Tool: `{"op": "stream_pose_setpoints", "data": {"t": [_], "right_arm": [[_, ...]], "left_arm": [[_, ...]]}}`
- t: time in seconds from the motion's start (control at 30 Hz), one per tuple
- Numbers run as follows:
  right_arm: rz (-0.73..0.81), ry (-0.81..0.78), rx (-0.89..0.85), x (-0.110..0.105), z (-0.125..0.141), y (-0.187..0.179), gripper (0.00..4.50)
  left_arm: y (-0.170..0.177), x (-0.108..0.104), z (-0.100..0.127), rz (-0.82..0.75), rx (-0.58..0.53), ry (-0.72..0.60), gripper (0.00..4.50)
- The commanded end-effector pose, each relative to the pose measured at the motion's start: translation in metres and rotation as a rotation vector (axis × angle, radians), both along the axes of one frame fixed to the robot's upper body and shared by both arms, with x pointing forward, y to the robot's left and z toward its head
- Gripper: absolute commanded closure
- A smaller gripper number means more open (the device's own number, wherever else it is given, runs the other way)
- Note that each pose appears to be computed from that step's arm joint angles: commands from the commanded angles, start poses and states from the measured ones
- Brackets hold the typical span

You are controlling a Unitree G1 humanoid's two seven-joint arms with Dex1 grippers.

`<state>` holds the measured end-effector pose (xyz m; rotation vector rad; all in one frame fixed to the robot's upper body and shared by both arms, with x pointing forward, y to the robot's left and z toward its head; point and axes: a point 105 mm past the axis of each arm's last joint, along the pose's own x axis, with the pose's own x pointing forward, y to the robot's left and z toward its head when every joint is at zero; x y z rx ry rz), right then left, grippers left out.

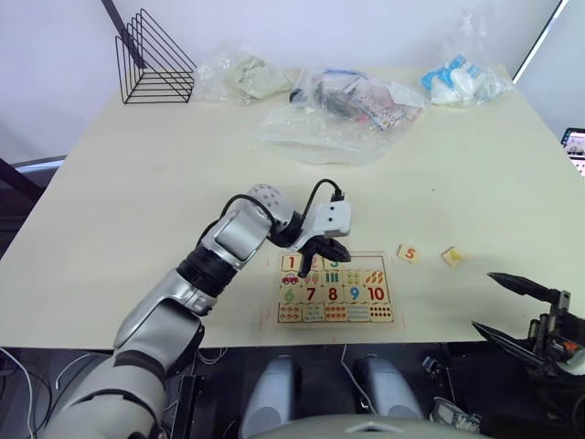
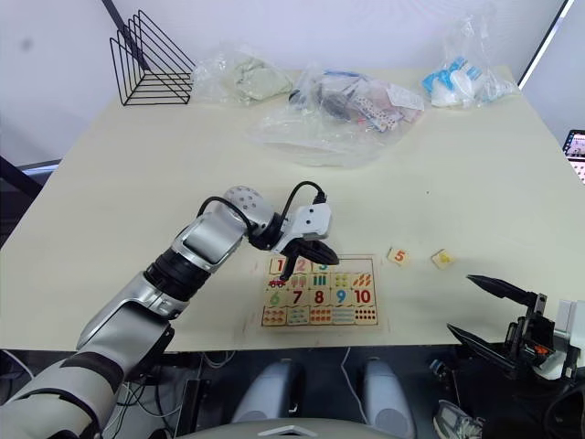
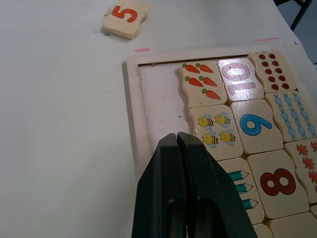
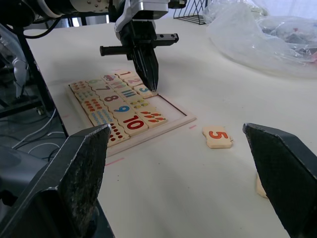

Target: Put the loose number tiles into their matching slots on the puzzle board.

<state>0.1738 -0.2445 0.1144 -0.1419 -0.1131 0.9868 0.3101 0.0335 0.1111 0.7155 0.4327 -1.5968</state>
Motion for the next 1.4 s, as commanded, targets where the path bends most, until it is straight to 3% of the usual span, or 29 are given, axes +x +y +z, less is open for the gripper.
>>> {"op": "stream_pose_setpoints", "data": {"t": [0.03,0.73,1.4], "right_arm": [[-0.006,-0.044,-0.012,-0.001,0.009,-0.001,0.00],[-0.002,-0.040,-0.012,-0.001,0.009,0.000,0.00],[0.003,-0.036,-0.013,0.001,0.007,0.000,0.00]], "left_arm": [[0.001,0.002,0.003,0.000,-0.005,-0.027,4.44],[0.022,0.001,-0.013,0.043,0.026,-0.023,4.44],[0.017,-0.002,-0.005,0.054,-0.110,0.000,4.44]]}}
